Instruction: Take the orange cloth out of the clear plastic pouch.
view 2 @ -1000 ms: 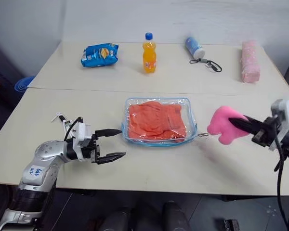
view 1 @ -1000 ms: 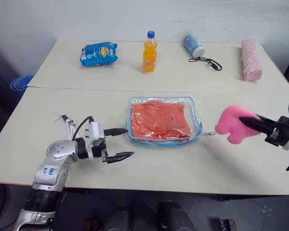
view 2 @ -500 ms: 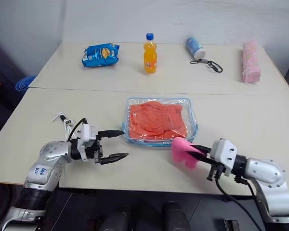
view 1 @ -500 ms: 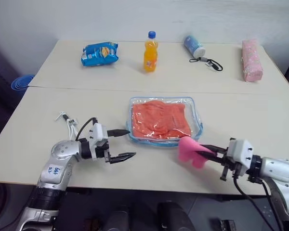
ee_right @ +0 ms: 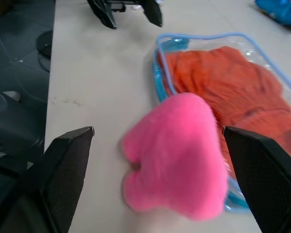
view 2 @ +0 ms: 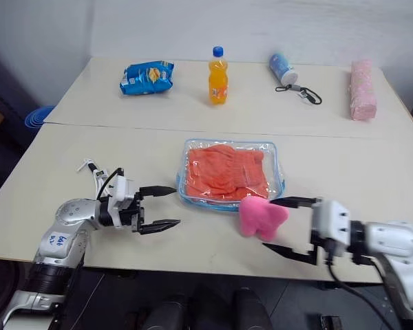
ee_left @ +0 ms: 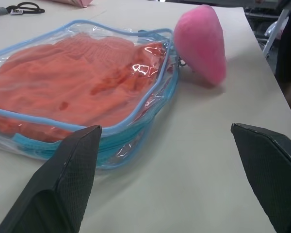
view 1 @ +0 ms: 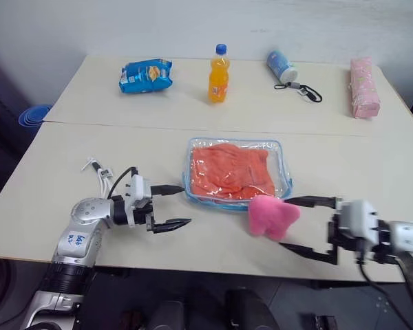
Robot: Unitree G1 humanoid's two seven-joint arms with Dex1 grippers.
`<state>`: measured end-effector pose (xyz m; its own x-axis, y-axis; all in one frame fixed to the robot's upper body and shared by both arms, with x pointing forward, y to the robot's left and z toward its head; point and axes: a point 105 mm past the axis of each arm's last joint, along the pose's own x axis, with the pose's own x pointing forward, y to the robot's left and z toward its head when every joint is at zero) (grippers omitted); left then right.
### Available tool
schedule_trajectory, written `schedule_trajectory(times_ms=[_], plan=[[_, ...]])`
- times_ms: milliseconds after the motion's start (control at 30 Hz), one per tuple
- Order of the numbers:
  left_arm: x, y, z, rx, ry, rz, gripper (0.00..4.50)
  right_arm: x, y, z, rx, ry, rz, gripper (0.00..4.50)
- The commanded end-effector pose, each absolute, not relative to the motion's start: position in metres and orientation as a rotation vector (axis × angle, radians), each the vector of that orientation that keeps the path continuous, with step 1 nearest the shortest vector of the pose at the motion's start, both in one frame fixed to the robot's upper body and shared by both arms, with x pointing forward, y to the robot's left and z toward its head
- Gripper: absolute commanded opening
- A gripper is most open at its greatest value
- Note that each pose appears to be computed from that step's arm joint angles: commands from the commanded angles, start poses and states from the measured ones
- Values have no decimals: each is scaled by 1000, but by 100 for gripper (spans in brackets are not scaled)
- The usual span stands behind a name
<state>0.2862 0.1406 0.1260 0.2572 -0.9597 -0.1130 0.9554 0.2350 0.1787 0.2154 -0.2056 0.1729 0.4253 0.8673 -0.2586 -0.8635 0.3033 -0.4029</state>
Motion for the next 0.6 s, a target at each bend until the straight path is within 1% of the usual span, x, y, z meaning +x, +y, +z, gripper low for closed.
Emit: schedule_trajectory(times_ms=[33, 100, 133, 200, 267, 333, 433, 600], plan=[[274, 141, 141, 235, -88, -1369, 450, 218, -238, 186, -578, -22, 1055, 447], [265, 135, 150, 190, -94, -1423, 450, 227, -263, 182, -646, 4, 1001, 447], [258, 130, 154, 165, -77, -1472, 450, 234, -274, 178, -724, 7, 978, 447], [251, 125, 160, 150, -74, -1532, 450, 246, -284, 170, -809, 13, 974, 447], [250, 123, 162, 170, -80, -1538, 450, 261, -284, 165, -882, -29, 976, 447], [255, 125, 166, 177, -126, -1505, 450, 279, -269, 163, -943, -98, 1005, 447], [255, 123, 178, 164, -193, -1492, 450, 296, -244, 159, -1034, -184, 1071, 447], [248, 116, 183, 154, -209, -1526, 450, 312, -210, 149, -1066, -259, 1166, 447]])
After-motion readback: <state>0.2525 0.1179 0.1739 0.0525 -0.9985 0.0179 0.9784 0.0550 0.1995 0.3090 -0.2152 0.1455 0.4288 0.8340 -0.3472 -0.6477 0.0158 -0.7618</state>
